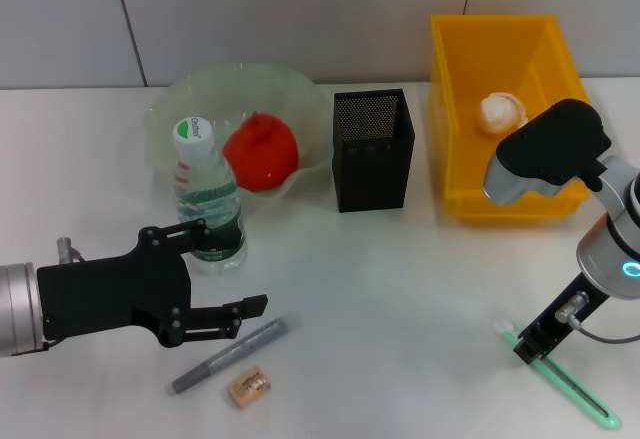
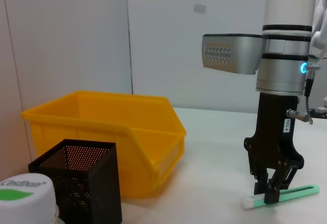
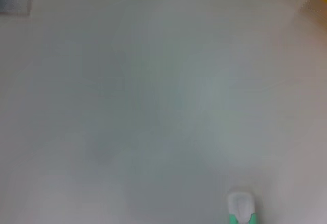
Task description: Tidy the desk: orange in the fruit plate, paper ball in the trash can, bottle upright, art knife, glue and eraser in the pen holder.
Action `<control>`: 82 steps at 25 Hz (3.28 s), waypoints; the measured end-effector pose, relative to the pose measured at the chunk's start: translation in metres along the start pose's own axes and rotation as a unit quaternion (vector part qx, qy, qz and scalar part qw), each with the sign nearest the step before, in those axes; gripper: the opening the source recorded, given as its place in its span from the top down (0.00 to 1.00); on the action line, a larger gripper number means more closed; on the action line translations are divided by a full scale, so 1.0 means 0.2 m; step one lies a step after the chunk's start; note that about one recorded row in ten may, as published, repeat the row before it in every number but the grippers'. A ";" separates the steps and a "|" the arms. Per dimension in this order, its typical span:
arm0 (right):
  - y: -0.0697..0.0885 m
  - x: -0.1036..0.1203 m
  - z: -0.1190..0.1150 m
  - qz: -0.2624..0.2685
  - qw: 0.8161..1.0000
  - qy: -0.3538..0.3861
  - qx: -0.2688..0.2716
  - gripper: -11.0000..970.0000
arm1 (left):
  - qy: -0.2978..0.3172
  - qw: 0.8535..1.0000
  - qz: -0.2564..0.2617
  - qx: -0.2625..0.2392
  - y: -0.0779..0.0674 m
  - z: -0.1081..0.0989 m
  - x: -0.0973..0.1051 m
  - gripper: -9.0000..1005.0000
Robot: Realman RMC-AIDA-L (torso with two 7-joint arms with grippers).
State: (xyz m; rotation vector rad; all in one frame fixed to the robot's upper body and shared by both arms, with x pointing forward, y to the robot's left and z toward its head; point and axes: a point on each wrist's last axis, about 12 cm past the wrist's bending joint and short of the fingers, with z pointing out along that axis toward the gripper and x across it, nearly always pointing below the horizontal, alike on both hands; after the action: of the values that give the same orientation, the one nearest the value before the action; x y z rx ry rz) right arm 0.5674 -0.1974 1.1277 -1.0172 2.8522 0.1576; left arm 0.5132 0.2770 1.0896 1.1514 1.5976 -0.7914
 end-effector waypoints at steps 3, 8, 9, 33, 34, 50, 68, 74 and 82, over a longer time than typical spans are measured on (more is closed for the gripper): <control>0.00 0.00 0.00 0.000 1.000 -0.001 0.001 0.80 | 0.000 1.000 0.000 0.000 0.00 0.00 0.00 0.20; 0.00 0.00 -0.02 -0.001 1.000 -0.006 0.004 0.81 | 0.000 1.000 0.000 0.001 0.00 0.00 0.00 0.20; 0.00 -0.01 -0.03 -0.001 1.000 -0.011 0.006 0.81 | 0.000 1.000 0.000 0.001 0.00 0.00 0.00 0.20; 0.07 -0.07 -0.59 -0.068 0.925 -0.361 0.091 0.81 | 0.002 1.000 -0.003 0.008 -0.01 0.01 0.01 0.20; 0.07 -0.07 -0.59 -0.074 0.919 -0.377 0.089 0.81 | 0.001 1.000 -0.004 0.009 -0.02 0.01 0.01 0.20; -0.08 -0.10 -0.46 -0.130 0.836 -0.534 0.021 0.81 | 0.002 1.000 -0.002 0.016 -0.02 0.04 0.01 0.20; -0.35 -0.02 -0.36 -0.072 0.757 -0.649 -0.033 0.81 | -0.004 1.000 -0.008 0.016 -0.02 0.05 0.02 0.20; -0.39 -0.03 -0.32 -0.063 0.764 -0.640 -0.047 0.81 | -0.006 1.000 -0.005 0.018 -0.02 0.05 0.02 0.20; -0.38 -0.09 -0.27 -0.060 0.776 -0.626 -0.053 0.81 | -0.002 0.999 -0.001 0.034 -0.04 0.08 0.02 0.20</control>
State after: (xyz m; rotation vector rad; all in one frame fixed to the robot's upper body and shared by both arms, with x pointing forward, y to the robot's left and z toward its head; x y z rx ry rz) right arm 0.6262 -0.2520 1.1783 -0.6612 1.5468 0.6825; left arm 0.5103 0.2615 1.0811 1.1963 1.5797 -0.8557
